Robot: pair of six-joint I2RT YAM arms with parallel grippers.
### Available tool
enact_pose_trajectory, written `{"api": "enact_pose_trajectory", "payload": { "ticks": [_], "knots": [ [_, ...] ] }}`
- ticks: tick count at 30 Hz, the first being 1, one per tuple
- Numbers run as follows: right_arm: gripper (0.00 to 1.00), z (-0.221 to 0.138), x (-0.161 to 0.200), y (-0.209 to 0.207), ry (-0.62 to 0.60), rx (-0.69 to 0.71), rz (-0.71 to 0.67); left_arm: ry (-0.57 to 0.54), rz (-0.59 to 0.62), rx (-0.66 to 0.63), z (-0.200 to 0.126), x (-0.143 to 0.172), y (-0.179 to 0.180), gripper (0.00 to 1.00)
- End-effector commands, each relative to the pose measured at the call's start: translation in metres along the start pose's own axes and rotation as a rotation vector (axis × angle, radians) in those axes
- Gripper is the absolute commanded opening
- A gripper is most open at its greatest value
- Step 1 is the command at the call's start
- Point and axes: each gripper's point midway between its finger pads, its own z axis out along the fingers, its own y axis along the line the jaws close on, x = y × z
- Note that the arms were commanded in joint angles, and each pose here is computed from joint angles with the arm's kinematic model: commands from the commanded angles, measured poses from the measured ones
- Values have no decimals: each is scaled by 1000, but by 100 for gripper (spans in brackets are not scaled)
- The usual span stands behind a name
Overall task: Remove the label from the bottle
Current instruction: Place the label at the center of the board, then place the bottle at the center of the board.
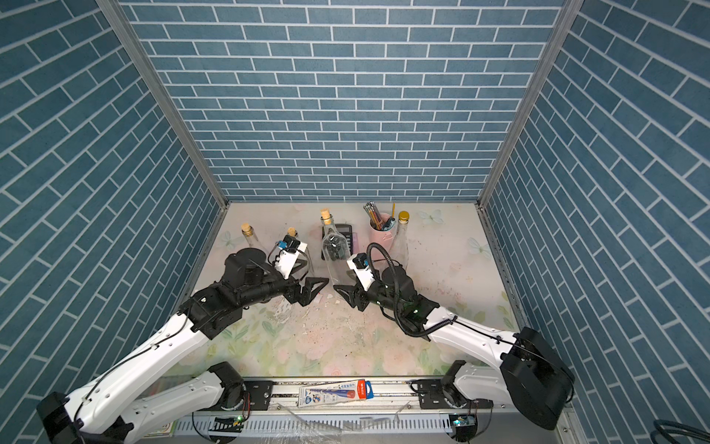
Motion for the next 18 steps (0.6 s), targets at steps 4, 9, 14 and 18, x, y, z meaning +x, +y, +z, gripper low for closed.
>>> {"api": "enact_pose_trajectory", "payload": {
  "ticks": [4,9,14,18],
  "knots": [
    [0,-6,-9,34,-99,-148,-204,-119,95,18,-11,-50,-10,100],
    [0,-13,-6,46,-129,-172,-259,-175,81,47,-2,-67,-14,95],
    [0,-19,-8,47,-142,-158,-280,-190,60,77,4,-69,-17,67],
    [0,-17,-4,42,-125,-134,-275,-201,56,93,4,-72,-19,33]
  ]
}}
